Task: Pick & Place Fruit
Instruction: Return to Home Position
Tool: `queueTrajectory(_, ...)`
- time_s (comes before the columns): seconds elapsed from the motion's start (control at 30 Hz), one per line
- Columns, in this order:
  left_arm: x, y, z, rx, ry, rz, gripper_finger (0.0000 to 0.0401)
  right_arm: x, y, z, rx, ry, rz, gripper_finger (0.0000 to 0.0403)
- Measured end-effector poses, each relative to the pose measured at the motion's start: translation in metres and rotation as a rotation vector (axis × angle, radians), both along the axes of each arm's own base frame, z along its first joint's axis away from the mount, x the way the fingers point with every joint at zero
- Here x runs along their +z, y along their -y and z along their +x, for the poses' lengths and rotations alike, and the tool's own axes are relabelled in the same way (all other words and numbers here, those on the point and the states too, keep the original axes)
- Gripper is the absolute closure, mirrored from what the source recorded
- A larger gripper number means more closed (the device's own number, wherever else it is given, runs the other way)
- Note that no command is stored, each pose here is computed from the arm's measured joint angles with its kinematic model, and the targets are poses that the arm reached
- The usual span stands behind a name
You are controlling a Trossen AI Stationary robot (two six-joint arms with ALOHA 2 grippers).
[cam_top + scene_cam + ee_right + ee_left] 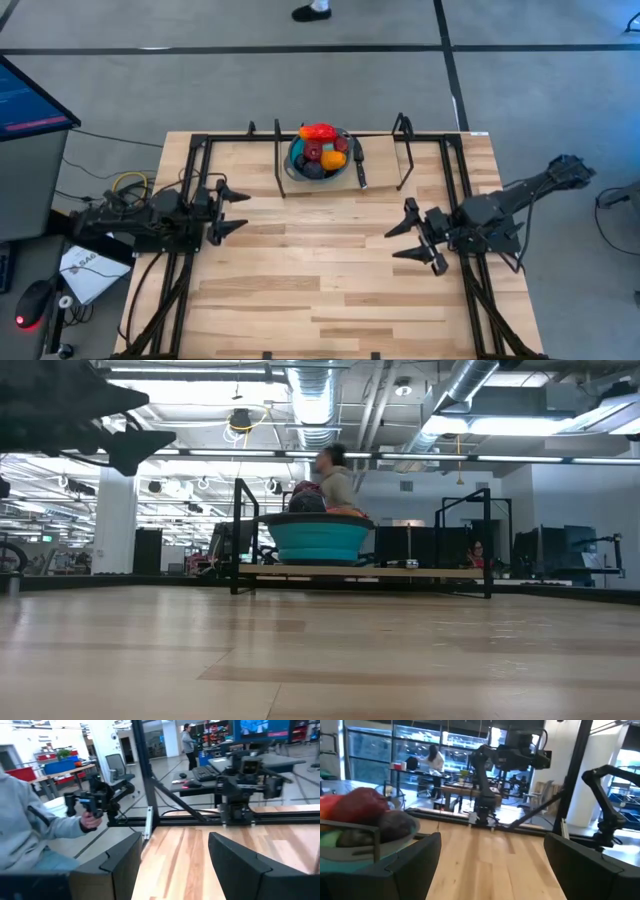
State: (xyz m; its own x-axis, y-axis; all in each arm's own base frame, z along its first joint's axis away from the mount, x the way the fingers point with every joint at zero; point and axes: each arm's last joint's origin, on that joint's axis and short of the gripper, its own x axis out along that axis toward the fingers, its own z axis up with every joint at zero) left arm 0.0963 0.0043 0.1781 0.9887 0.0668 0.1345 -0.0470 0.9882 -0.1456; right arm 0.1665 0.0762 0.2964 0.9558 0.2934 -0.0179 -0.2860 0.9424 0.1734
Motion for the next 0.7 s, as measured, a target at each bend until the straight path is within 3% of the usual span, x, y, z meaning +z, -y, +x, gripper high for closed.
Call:
queueTrajectory(0.27,-0.0059,0.0021,0.0006,-0.096,-0.062,-0.008,0.0055,0.0018,-0.0098,-0.0048,0.059,0.014,0.015,0.0179)
queueTrajectory(0.37,-0.0084,0.0032,0.0008,-0.102,-0.088,0.038,0.0055,0.0025,-0.0105,-0.0052,0.063,0.021,0.018,0.0179)
queueTrajectory(0.57,-0.0086,-0.0009,0.0007,0.044,-0.093,0.027,0.0055,0.0023,-0.01,-0.0049,0.058,0.026,-0.001,0.0179)
queueTrajectory(0.7,-0.0085,-0.0017,0.0006,0.076,-0.094,0.048,0.0055,0.0023,-0.0099,-0.0049,0.057,0.03,-0.015,0.0179)
